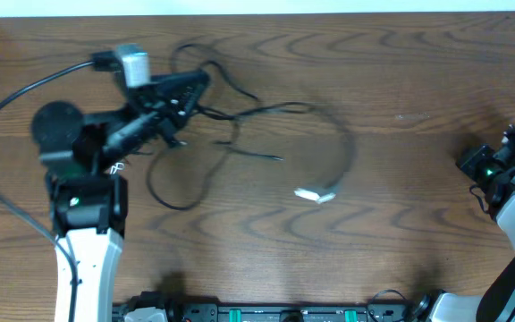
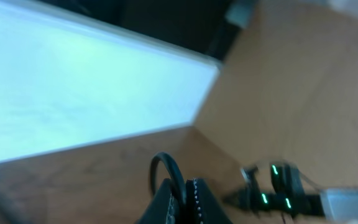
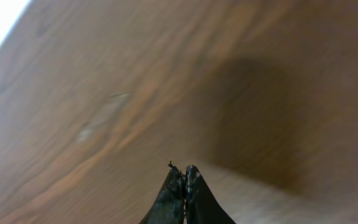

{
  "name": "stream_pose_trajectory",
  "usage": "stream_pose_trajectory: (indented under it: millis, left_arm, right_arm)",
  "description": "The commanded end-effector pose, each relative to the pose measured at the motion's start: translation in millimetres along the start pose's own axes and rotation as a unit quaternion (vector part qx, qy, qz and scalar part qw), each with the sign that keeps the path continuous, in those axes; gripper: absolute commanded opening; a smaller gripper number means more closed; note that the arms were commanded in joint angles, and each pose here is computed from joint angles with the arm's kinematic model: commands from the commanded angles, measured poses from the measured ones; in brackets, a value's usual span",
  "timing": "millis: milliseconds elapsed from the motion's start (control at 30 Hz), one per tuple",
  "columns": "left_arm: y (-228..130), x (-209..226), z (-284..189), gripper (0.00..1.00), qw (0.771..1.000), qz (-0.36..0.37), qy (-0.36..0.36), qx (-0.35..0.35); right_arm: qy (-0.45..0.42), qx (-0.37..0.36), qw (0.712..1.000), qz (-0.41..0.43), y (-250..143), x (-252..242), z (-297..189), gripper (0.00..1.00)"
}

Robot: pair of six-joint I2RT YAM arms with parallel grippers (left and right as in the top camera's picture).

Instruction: Untangle cables

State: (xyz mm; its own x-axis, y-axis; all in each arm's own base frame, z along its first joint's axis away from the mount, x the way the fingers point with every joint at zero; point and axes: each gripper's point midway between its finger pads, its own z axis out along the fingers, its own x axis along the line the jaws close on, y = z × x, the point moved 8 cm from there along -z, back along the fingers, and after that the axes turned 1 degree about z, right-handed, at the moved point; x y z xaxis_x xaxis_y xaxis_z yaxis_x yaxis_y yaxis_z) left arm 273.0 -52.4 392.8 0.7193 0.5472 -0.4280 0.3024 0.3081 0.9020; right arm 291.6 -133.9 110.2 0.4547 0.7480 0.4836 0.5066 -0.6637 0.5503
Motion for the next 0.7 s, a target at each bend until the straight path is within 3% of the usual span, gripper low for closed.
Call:
stream_pose_trajectory:
  millis: [0, 67, 100, 200, 333, 533, 667]
  left_arm:
    - [9.9, 1.4, -7.6, 0.07, 0.998, -0.054, 0.031, -0.031]
    - [6.3, -1.5, -2.4, 0.07, 0.997, -0.072, 0.019, -0.021]
    - [3.5, -3.5, 2.2, 0.07, 0.997, -0.077, 0.011, -0.015]
    - [-2.6, -14.0, 17.4, 0.07, 0.996, -0.083, -0.018, -0.004]
    - [-5.9, -39.0, 46.3, 0.07, 0.994, -0.089, -0.059, -0.021]
    - [-1.5, -87.9, 92.3, 0.08, 0.983, -0.081, -0.11, -0.123]
    - [-8.3, -105.0, 132.2, 0.07, 0.979, -0.102, -0.123, -0.125]
  right_arm:
    - [0.002, -0.012, 1.0, -0.008, 7.9, -0.7, -1.9, 0.06]
    - [0.1, 0.004, 0.995, -0.019, 7.2, 18.7, -3.8, 0.19]
    - [0.162, 0.011, 0.986, -0.031, 7.6, 31.2, -7.0, 0.21]
    - [0.231, 0.016, 0.971, -0.055, 7.7, 50.0, -12.4, 0.24]
    - [0.252, 0.019, 0.964, -0.081, 3.0, 71.9, -17.4, 0.3]
    - [0.26, 0.007, 0.96, -0.108, 2.1, 94.1, -36.4, 0.32]
    - [0.261, -0.006, 0.958, -0.119, 4.0, 99.8, -52.4, 0.33]
